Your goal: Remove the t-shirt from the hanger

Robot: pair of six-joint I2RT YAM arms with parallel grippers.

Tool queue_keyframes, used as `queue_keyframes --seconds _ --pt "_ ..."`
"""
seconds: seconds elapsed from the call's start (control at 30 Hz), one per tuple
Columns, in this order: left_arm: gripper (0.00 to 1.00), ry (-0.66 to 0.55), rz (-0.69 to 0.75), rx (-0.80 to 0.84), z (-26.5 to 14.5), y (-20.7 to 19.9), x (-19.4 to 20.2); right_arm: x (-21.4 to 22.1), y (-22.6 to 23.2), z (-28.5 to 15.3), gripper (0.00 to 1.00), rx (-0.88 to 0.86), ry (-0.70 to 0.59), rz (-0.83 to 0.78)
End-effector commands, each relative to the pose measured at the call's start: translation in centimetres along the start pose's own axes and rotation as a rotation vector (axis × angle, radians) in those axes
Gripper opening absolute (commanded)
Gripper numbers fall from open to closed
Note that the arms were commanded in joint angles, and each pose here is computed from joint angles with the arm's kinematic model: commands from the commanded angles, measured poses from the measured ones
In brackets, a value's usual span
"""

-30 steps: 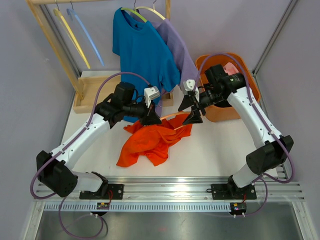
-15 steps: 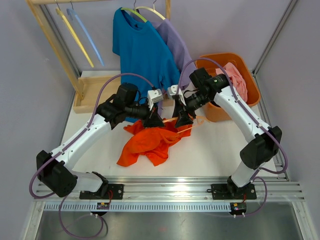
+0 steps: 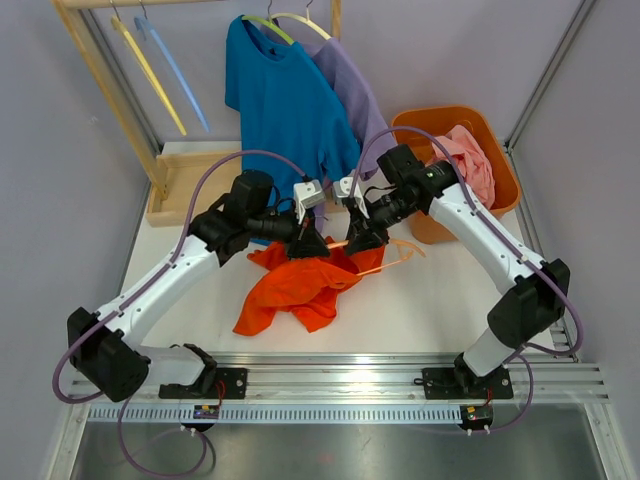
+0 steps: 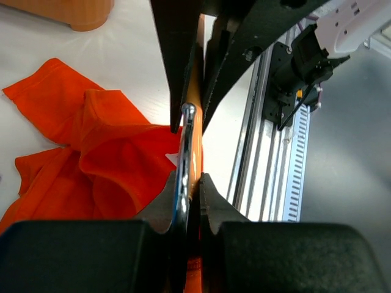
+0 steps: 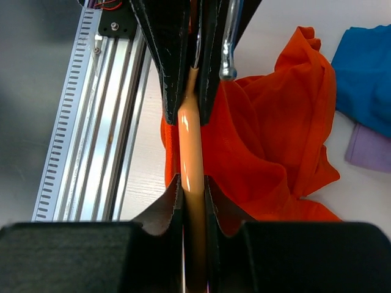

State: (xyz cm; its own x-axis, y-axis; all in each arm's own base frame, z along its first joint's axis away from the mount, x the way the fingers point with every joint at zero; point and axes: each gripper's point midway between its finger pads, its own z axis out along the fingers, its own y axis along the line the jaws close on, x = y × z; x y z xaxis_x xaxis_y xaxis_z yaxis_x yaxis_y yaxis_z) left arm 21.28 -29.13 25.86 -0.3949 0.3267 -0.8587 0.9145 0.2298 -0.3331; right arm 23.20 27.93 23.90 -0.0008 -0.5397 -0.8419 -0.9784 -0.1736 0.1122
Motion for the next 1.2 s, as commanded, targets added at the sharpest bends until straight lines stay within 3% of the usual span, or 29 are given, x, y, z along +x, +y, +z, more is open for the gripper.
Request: queue_keyframes --seconds 0.0,0.07,0.1,0.2,0.33,0.57,0.77,0.87,1.17 --pt "0.01 -0.180 0.019 -0.190 -1.8 2.0 -5.0 0.0 1.2 -0.8 0.00 0.051 0.031 0.107" --pt "0.20 -0.207 -0.025 -0.319 -2.8 3.6 -5.3 -0.2 0.9 -1.1 0.00 0.095 0.030 0.147" --pt "0.46 -0.222 -0.057 -0.347 -3.1 3.9 -5.3 0.7 0.6 -1.1 0.00 0.123 0.052 0.175" --pt "0.69 -0.273 -0.097 -0.424 -4.5 4.1 -5.5 1.3 -0.1 -1.3 0.00 0.211 0.060 0.239" --pt "0.80 -0.307 -0.146 -0.486 -6.2 3.8 -5.4 1.7 -1.0 -1.6 0.00 0.309 0.043 0.310" --pt "0.86 -0.263 -0.423 -0.523 -5.2 3.4 -2.5 2.1 -3.3 -2.8 0.00 0.513 0.021 0.467" --pt "0.83 -0.266 -0.616 -0.595 -2.8 4.0 -0.3 1.0 -4.0 -2.5 0.00 0.527 -0.039 0.575" --pt "0.82 -0.273 -0.642 -0.638 -1.6 4.5 -0.5 0.7 -4.0 -2.1 0.00 0.504 -0.052 0.602" --pt "0.75 -0.147 -0.657 -0.845 1.6 7.6 1.3 0.2 -3.6 -2.2 0.00 0.497 -0.075 0.598"
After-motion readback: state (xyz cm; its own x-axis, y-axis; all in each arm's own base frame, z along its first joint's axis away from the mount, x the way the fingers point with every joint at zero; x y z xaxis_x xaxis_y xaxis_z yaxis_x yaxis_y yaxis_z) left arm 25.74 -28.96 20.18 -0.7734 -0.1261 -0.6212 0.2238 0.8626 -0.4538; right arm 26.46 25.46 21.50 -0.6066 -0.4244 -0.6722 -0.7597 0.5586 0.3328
